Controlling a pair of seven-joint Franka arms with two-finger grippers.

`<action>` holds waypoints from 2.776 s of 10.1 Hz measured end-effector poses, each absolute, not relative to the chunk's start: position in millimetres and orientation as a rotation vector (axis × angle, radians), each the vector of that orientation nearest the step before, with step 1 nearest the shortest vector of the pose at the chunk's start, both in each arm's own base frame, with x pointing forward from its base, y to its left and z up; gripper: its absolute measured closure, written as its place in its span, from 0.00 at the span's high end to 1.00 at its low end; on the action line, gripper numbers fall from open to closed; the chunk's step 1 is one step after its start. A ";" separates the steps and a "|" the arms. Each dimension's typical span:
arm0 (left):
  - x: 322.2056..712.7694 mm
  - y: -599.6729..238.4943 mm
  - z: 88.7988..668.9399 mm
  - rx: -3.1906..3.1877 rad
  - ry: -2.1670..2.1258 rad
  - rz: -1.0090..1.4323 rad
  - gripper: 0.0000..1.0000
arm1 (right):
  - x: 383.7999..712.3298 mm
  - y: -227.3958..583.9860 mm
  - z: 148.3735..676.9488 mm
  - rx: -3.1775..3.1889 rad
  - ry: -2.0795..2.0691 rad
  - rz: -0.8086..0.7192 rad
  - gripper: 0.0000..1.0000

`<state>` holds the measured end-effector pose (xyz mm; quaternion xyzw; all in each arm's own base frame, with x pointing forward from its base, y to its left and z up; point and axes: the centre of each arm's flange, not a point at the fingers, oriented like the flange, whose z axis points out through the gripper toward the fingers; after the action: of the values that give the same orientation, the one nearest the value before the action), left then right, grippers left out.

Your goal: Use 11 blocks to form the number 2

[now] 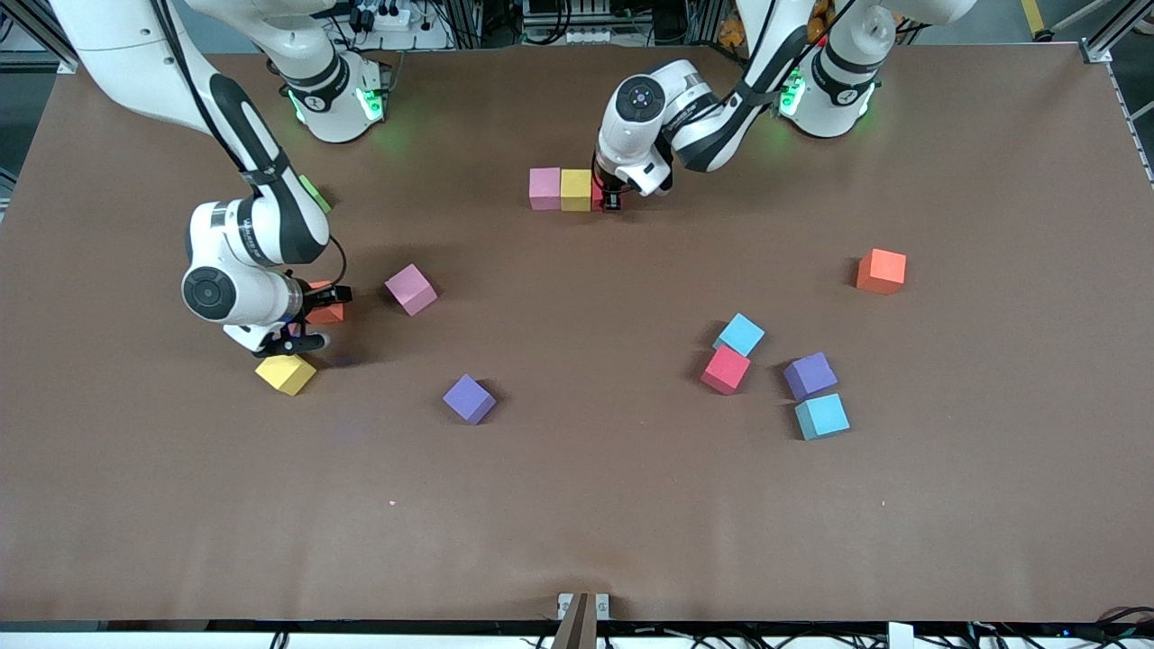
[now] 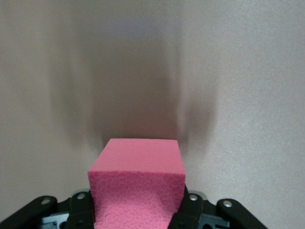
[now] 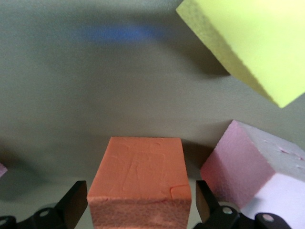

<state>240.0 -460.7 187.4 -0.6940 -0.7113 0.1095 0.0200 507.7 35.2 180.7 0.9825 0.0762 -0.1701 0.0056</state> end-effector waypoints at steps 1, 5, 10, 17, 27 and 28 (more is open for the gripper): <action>239.8 -460.8 187.0 -2.153 -2.206 0.340 0.56 | 507.9 35.2 180.7 3.076 0.238 -0.530 1.00; 238.4 -462.9 187.7 -2.199 -2.174 0.322 0.93 | 508.6 35.0 180.1 3.078 0.238 -0.521 0.88; 230.9 -473.7 207.0 -2.252 -2.146 0.319 1.00 | 516.2 40.4 187.1 3.083 0.254 -0.493 0.59; 282.8 -453.5 271.7 -2.438 -1.959 0.222 1.00 | 537.4 112.6 270.2 3.138 0.366 -0.528 0.59; 531.4 -295.1 344.5 -3.123 -0.753 0.187 1.00 | 480.6 301.5 278.1 3.193 0.250 -0.599 0.58; 547.2 -282.9 337.2 -3.163 -0.587 0.183 1.00 | 470.5 326.1 277.2 3.192 0.213 -0.615 0.58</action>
<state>547.2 -282.9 337.2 -0.9808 -0.1821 0.0569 -0.0403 470.5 326.1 277.2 0.9782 0.0652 -0.1884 -0.0580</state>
